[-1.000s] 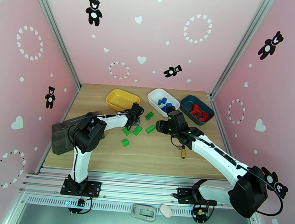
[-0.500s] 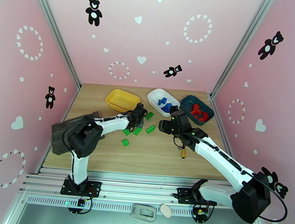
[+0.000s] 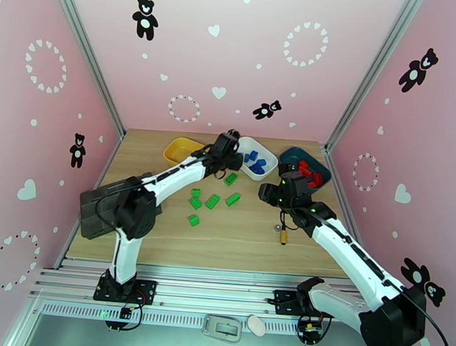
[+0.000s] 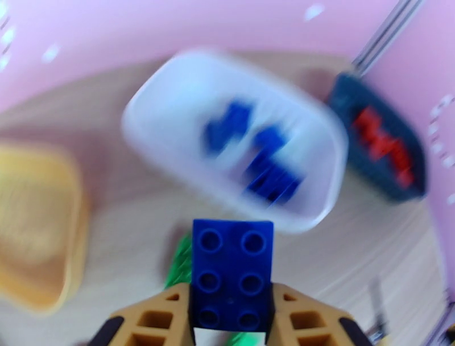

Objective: Sort the legos into containers by color

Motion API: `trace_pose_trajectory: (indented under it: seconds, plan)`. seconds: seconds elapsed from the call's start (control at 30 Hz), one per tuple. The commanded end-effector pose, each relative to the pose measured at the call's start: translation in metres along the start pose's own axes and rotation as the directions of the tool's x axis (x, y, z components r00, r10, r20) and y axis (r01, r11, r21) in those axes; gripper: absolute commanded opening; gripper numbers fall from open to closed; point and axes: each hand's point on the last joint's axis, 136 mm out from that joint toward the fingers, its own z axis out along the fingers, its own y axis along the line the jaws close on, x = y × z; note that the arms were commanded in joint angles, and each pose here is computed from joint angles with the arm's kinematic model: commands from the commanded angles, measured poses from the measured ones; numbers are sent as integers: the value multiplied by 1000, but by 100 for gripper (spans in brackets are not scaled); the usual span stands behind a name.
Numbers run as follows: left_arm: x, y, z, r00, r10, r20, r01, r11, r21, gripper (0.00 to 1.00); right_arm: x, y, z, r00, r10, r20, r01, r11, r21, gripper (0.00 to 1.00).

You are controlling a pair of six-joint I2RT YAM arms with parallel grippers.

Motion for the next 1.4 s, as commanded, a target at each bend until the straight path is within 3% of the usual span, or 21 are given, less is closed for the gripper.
trace_pose_trajectory:
  seconds: [0.0, 0.1, 0.17, 0.27, 0.5, 0.77, 1.07, 1.37]
  plan:
    - [12, -10, 32, 994, -48, -97, 55, 996, 69, 32, 7, -6, -7, 1000, -9, -15, 10, 1000, 8, 58]
    - [6, -18, 61, 989, -95, -112, 108, 987, 116, 41, 7, -8, -11, 1000, -5, -11, 5, 1000, 8, 58]
    - [5, -20, 77, 984, -131, -125, 149, 978, 146, 62, 8, -9, -13, 1000, -4, -13, 5, 1000, 9, 58]
    - [-2, -21, 83, 982, -154, -110, 171, 971, 165, 75, 11, -10, -16, 1000, -7, -15, 7, 1000, 13, 58]
    - [-11, -22, 54, 989, -137, -62, 145, 975, 168, 78, 13, -14, -15, 1000, -13, -16, 13, 1000, 21, 60]
    - [-4, -2, -7, 993, -117, 1, 116, 990, 80, 79, 16, -3, 1, 998, -12, -61, 10, 1000, -23, 64]
    - [57, 50, -61, 998, -36, -57, 30, 993, -111, 76, 28, 9, 27, 993, -21, -118, 15, 999, -49, 69]
    - [131, 62, -67, 980, 65, -188, -81, 994, -80, 75, 55, 17, 66, 972, -39, -230, 26, 998, -59, 71]
